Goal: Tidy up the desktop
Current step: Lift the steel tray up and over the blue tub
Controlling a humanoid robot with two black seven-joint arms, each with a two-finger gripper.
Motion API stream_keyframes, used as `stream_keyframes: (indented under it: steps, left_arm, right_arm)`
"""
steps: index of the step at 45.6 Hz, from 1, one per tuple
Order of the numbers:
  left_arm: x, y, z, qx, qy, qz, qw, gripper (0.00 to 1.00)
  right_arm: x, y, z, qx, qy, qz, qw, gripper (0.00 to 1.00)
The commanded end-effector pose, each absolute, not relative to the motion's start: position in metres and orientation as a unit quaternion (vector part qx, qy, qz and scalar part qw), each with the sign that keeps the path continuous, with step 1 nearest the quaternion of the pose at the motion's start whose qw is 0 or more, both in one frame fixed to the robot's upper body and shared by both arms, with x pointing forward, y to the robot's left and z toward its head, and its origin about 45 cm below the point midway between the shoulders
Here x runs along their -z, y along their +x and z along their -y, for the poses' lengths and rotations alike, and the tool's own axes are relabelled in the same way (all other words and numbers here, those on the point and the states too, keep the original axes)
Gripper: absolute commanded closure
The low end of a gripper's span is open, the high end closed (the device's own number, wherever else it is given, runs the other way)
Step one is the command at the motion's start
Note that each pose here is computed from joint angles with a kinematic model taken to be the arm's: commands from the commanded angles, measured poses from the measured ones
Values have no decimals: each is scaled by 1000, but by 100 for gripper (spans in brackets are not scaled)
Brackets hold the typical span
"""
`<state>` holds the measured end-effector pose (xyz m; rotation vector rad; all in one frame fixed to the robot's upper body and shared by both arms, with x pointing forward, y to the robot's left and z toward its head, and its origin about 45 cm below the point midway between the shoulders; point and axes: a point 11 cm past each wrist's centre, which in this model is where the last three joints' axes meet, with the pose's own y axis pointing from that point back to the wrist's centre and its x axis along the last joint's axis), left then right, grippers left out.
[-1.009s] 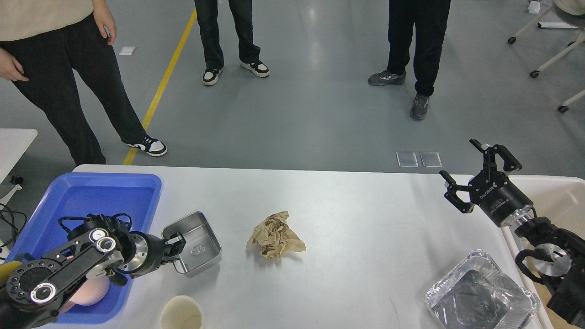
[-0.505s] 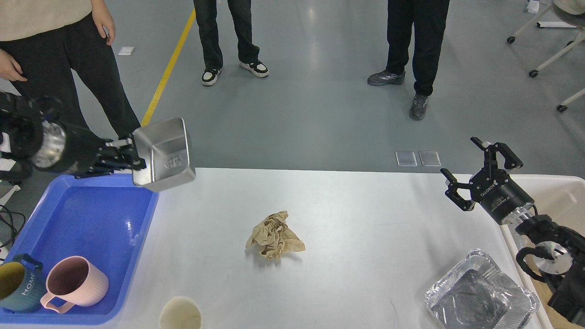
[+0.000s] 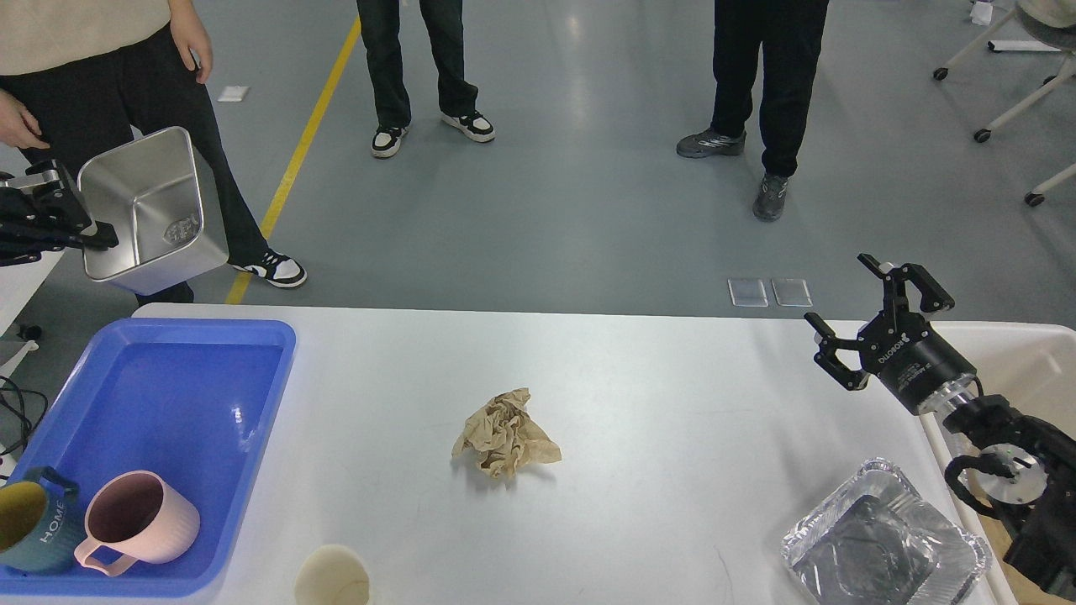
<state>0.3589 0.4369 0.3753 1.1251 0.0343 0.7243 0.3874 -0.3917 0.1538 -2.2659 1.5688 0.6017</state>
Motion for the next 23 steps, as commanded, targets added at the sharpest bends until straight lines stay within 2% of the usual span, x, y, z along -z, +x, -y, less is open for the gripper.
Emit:
stream_keyframes:
  steps: [1, 12, 23]
  left_arm:
    - [-339, 367, -484, -391, 538, -87, 742, 100]
    - [-286, 367, -536, -452, 537, -136, 699, 100]
    - [-237, 369, -552, -477, 565, -103, 665, 100]
  right_arm:
    - [-156, 389, 391, -209, -794, -548, 161, 0]
    - [-156, 388, 393, -209, -795, -547, 161, 0]
    - [-155, 386, 394, -209, -794, -548, 161, 0]
